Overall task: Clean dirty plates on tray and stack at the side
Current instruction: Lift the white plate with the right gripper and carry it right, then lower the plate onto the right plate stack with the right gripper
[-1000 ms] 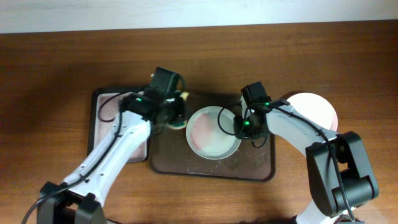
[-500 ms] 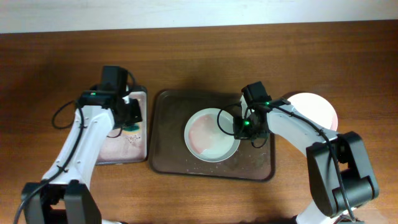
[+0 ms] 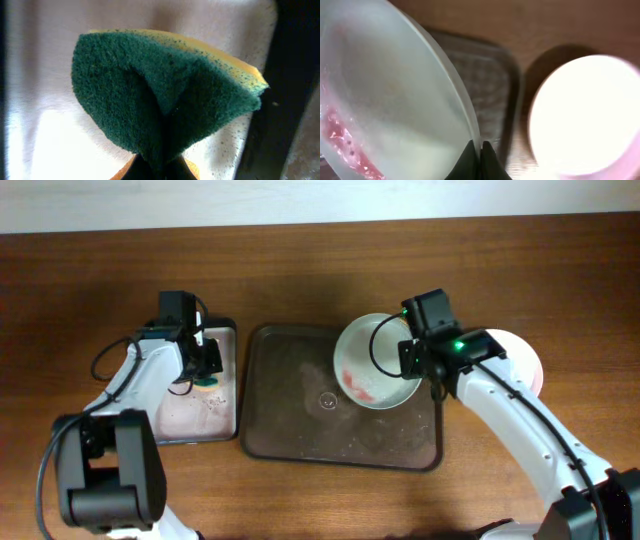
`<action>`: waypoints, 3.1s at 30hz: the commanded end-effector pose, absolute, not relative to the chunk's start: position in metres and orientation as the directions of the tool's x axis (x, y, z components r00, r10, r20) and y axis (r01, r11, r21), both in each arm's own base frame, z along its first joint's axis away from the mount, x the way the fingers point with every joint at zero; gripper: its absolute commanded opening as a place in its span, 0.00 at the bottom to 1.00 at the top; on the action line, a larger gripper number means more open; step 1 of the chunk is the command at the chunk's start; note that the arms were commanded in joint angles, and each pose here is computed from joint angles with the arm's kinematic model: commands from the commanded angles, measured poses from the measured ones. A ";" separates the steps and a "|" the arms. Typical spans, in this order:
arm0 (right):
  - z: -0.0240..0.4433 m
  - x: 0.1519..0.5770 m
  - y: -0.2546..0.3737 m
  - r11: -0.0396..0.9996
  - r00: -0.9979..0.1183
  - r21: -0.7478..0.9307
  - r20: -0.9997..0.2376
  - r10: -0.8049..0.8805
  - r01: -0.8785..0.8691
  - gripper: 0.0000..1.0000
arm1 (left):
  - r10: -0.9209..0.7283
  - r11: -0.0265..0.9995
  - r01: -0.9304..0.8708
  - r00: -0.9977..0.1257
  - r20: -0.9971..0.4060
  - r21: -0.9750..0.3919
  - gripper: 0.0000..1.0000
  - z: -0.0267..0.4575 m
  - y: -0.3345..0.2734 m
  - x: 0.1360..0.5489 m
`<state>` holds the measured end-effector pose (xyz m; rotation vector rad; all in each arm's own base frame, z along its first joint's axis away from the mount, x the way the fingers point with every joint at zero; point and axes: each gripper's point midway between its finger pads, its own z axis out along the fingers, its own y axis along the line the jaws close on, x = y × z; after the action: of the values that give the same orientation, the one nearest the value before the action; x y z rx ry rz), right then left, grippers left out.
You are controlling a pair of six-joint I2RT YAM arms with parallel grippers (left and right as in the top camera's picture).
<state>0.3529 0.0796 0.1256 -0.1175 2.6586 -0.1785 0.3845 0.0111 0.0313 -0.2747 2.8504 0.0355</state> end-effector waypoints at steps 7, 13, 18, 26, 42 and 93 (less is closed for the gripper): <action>0.186 0.362 0.070 0.828 -0.753 -0.556 -0.575 -0.320 0.073 0.04 | -0.082 0.995 -0.071 -0.983 -0.165 -0.073 0.00 0.005 -0.038 0.367; 0.203 0.362 0.073 0.782 -0.710 -0.610 -0.607 -0.355 0.131 0.04 | -0.042 0.998 -0.033 -0.989 -0.140 -0.060 0.00 0.003 -0.050 0.359; 0.215 0.362 0.070 0.749 -0.693 -0.639 -0.621 -0.367 0.176 0.04 | -0.042 0.998 -0.033 -0.989 -0.141 -0.060 0.00 0.004 -0.050 0.359; 0.241 0.358 0.073 0.761 -0.639 -0.609 -0.681 -0.358 0.222 0.04 | -0.042 0.998 -0.034 -0.989 -0.140 -0.053 0.12 0.003 -0.049 0.359; 0.265 0.350 0.066 0.786 -0.590 -0.552 -0.744 -0.314 0.278 0.04 | -0.041 0.998 -0.035 -0.991 -0.129 -0.051 0.44 0.003 -0.049 0.356; 0.104 0.269 -0.094 0.732 -0.736 0.174 -0.056 0.675 0.658 0.29 | -0.041 0.998 -0.035 -0.991 -0.127 -0.051 0.54 0.003 -0.049 0.356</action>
<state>0.2755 -0.1252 0.1078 1.2047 2.6958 0.0229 0.3604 -0.0435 0.0069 -0.0808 2.9936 -0.0431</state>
